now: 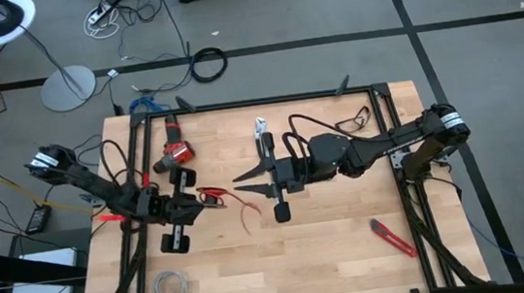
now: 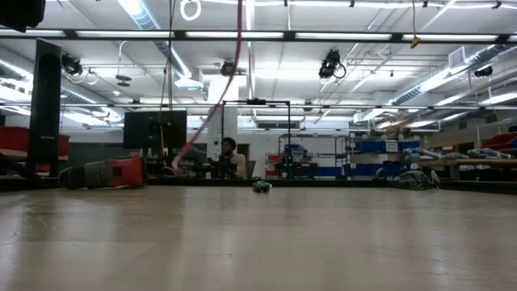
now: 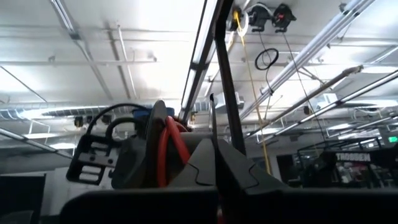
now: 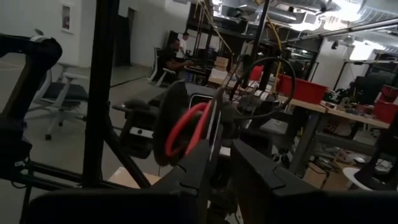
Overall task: Coil cords
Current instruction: Coil the red wire onto the black spool
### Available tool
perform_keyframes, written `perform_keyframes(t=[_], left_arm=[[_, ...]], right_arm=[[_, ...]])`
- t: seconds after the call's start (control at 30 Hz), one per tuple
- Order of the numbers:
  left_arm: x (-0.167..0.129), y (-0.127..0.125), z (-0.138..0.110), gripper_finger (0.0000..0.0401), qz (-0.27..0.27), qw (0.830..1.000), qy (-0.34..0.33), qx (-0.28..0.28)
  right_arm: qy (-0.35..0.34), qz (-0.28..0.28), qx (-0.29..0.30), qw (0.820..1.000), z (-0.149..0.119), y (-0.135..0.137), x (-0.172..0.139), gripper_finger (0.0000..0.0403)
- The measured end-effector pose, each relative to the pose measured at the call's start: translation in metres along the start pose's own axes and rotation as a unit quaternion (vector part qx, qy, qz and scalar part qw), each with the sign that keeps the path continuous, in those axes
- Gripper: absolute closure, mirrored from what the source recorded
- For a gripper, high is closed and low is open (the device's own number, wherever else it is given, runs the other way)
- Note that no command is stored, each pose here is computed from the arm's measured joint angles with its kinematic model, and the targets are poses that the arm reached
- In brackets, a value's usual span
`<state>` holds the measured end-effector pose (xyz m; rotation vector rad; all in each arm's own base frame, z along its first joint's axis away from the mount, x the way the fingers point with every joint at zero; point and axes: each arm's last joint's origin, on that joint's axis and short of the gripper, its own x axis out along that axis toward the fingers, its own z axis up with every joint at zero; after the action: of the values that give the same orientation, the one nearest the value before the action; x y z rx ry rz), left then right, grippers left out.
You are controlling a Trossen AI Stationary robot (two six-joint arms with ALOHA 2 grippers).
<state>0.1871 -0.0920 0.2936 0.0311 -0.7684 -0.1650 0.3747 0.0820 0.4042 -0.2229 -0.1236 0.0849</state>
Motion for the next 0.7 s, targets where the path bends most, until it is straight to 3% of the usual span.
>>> perform_keyframes(t=[0.6,0.7], left_arm=[[0.0,0.002,-0.001,0.0401,-0.001,1.0,-0.009,0.004],[0.001,0.003,-0.001,0.0401,0.001,1.0,-0.009,0.005]], right_arm=[[0.009,0.002,0.008,1.0,-0.008,0.003,0.005,0.0338],[0.008,-0.018,0.008,1.0,-0.012,0.003,0.009,0.0332]])
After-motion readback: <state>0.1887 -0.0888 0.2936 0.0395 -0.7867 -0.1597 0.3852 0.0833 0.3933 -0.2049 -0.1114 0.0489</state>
